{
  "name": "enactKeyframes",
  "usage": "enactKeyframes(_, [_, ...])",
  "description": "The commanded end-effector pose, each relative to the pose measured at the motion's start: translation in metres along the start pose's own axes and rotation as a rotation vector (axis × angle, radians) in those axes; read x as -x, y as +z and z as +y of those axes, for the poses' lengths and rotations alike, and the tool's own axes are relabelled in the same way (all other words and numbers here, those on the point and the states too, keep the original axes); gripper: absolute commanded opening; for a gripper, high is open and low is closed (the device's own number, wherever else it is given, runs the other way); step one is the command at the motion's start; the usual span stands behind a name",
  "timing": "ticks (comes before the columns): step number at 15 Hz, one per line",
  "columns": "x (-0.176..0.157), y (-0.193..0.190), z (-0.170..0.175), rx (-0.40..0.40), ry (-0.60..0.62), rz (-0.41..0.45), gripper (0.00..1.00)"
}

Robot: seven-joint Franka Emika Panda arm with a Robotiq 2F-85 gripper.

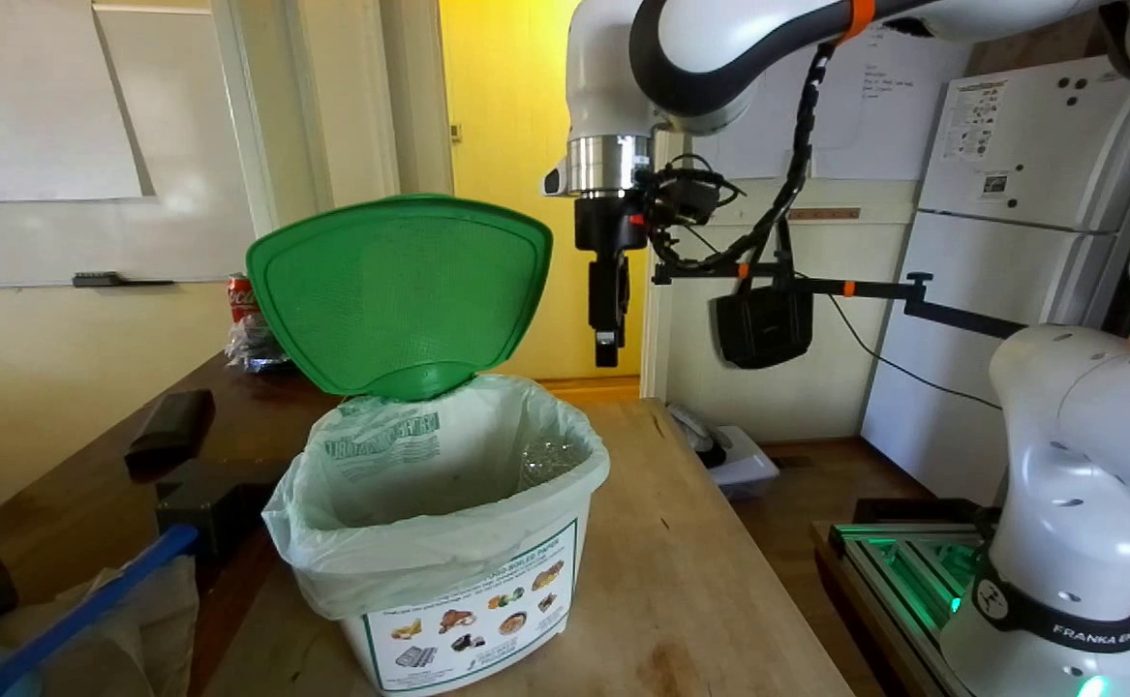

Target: Turn the bin to the left, then put the plastic packet in the bin

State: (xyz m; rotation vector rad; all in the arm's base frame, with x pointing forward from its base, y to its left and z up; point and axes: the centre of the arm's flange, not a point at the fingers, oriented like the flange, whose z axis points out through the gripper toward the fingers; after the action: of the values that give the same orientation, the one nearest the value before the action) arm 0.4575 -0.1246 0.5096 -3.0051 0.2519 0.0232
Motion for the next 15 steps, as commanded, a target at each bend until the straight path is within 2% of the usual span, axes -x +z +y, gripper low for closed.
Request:
enactKeyframes(1, [0.007,0.026,-0.005,-0.048,-0.027,0.107,1.00])
enactKeyframes(8, [0.001,0.042,-0.010,-0.135,-0.006,0.319,1.00])
enactKeyframes(11, [-0.006,0.047,-0.012,-0.144,0.019,0.342,1.00])
enactKeyframes(12, [-0.009,0.049,-0.013,-0.139,0.023,0.340,0.75])
enactKeyframes(13, [-0.010,0.049,-0.015,-0.137,0.023,0.341,0.73])
enactKeyframes(15, [-0.015,0.052,-0.016,-0.129,0.029,0.340,0.58])
